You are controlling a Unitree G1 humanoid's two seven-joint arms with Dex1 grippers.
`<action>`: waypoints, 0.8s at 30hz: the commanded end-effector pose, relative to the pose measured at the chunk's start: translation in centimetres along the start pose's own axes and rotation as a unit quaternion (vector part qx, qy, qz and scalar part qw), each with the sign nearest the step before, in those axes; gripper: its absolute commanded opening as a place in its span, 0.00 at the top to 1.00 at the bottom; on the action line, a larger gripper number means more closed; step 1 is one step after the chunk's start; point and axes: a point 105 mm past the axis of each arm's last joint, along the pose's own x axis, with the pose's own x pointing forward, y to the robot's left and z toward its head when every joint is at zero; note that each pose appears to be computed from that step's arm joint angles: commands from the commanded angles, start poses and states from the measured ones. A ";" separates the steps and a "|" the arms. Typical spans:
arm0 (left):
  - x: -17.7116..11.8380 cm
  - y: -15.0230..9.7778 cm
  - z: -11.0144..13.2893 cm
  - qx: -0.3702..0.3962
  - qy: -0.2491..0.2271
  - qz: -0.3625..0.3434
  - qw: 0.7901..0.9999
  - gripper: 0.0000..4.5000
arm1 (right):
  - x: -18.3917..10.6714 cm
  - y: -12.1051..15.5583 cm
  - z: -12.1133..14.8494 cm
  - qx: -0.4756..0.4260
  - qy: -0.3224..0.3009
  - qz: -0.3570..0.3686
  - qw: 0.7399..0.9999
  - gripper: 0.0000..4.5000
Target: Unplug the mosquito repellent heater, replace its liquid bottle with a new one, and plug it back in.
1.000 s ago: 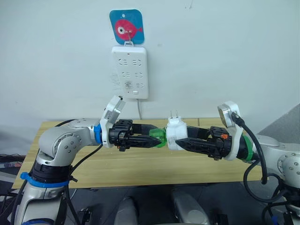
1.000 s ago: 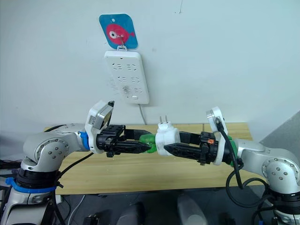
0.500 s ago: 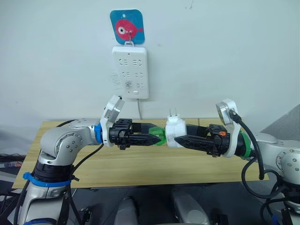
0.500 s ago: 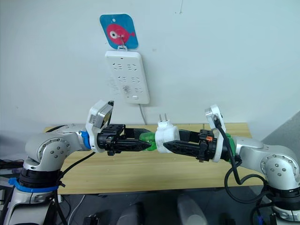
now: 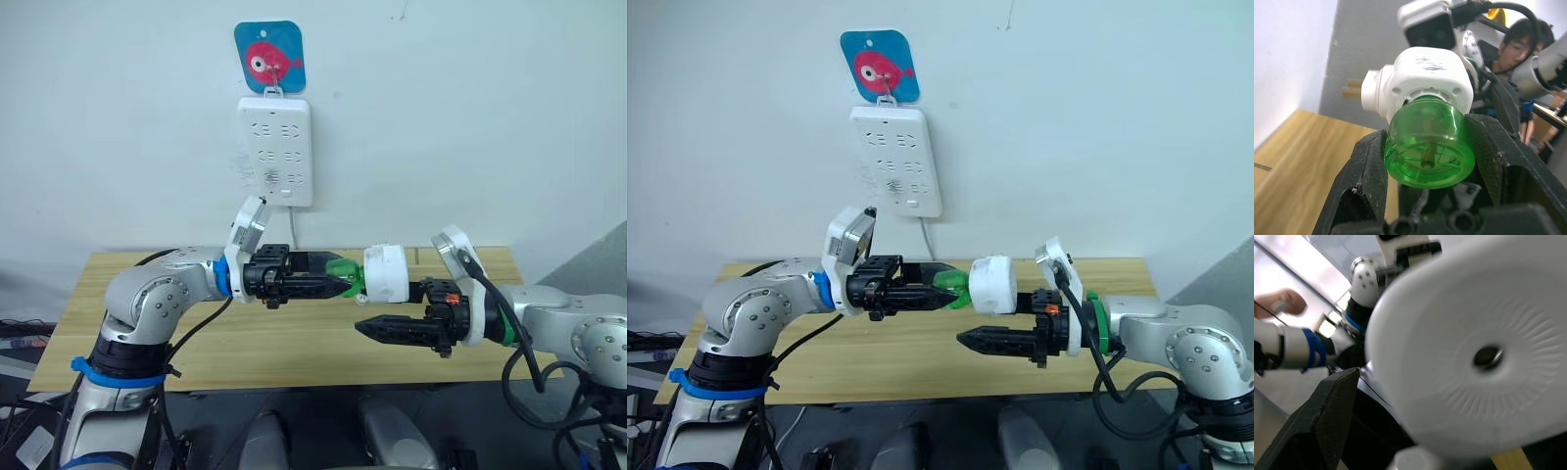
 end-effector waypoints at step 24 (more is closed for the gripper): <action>-0.5 -1.5 0.8 -0.006 0.040 -0.057 0.998 0.48 | -1.6 -1.9 1.4 -0.147 0.038 0.039 0.988 1.00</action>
